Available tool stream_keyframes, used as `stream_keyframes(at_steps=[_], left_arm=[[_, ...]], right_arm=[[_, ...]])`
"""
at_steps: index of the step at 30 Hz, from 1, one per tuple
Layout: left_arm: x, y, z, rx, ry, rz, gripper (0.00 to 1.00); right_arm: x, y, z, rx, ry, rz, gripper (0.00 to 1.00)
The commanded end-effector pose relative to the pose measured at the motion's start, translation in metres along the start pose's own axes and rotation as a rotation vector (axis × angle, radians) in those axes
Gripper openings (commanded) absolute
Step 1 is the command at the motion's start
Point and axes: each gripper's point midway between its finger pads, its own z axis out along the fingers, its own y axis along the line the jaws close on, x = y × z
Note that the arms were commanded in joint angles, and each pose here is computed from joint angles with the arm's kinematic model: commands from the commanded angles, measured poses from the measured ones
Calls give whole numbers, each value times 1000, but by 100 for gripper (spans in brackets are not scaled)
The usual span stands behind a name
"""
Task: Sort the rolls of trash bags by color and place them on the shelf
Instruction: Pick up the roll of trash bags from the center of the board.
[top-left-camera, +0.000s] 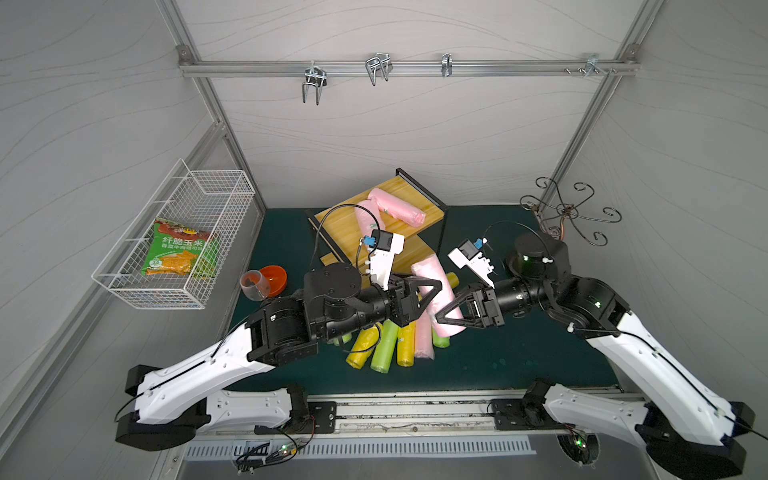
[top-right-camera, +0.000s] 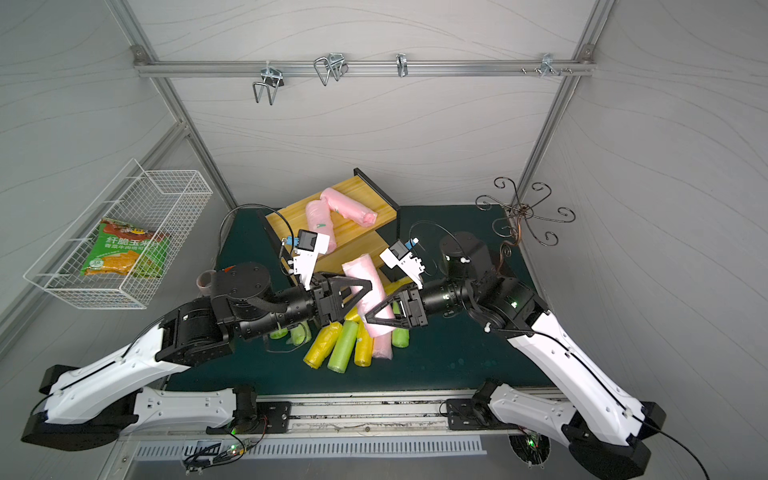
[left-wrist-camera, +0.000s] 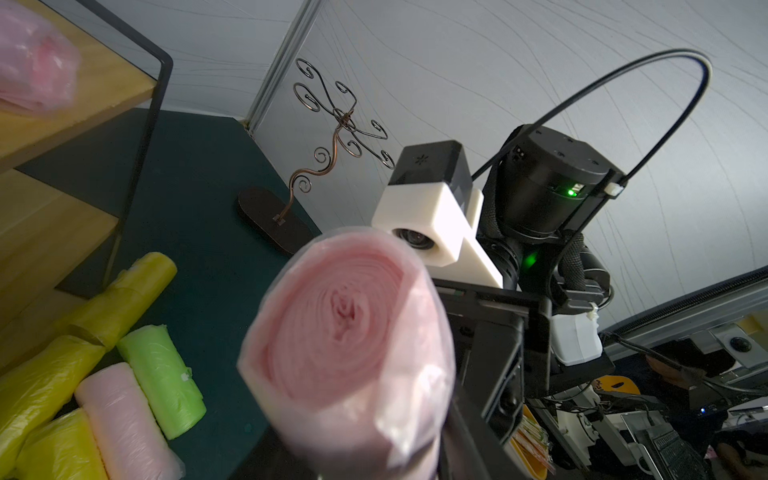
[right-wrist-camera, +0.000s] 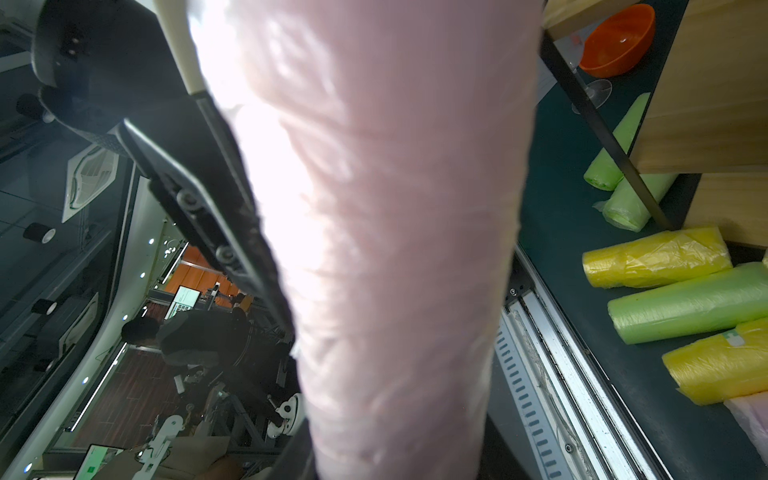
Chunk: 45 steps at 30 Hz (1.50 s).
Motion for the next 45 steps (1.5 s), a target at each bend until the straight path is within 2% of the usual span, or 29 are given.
stream_keyframes(at_steps=[1, 3, 4, 5, 6, 8, 12, 14, 18, 23, 26, 33, 39, 45], left_arm=[[-5, -13, 4, 39, 3, 8, 29], [-6, -11, 3, 22, 3, 8, 12], [-8, -10, 2, 7, 2, 9, 4], [-10, -7, 1, -18, 1, 9, 0], [-13, -3, -2, -51, -1, 8, 0], [-20, 4, -8, -121, -8, 13, 0], [-42, 17, -31, -271, -35, 52, 0], [-57, 22, -45, -348, -62, 79, 0], [-97, 30, -83, -514, -158, 144, 0], [-150, 49, -133, -765, -312, 232, 0], [-163, 75, -138, -822, -295, 163, 0], [-164, 142, -113, -920, -174, -4, 0], [-164, 164, -90, -885, -124, -95, 0], [-159, 189, -82, -901, -80, -195, 0]], right_arm=[[-10, 10, 0, -15, -15, -49, 0], [-11, 8, -1, 8, -20, -42, 2], [-11, 5, -2, 38, -25, -38, 17], [-12, -2, -5, 97, -31, -35, 39], [-10, -11, -11, 179, -32, -25, 52], [-8, -32, -29, 372, -45, -18, 62], [-2, -71, -89, 800, -106, -22, 66], [2, -83, -119, 966, -146, -29, 67], [10, -94, -156, 1151, -195, -39, 67], [17, -99, -156, 1155, -194, -39, 67], [19, -102, -147, 1124, -174, -38, 67], [29, -114, -128, 1063, -126, -11, 65], [39, -123, -122, 1051, -104, 12, 65], [44, -130, -113, 1026, -83, 33, 64]])
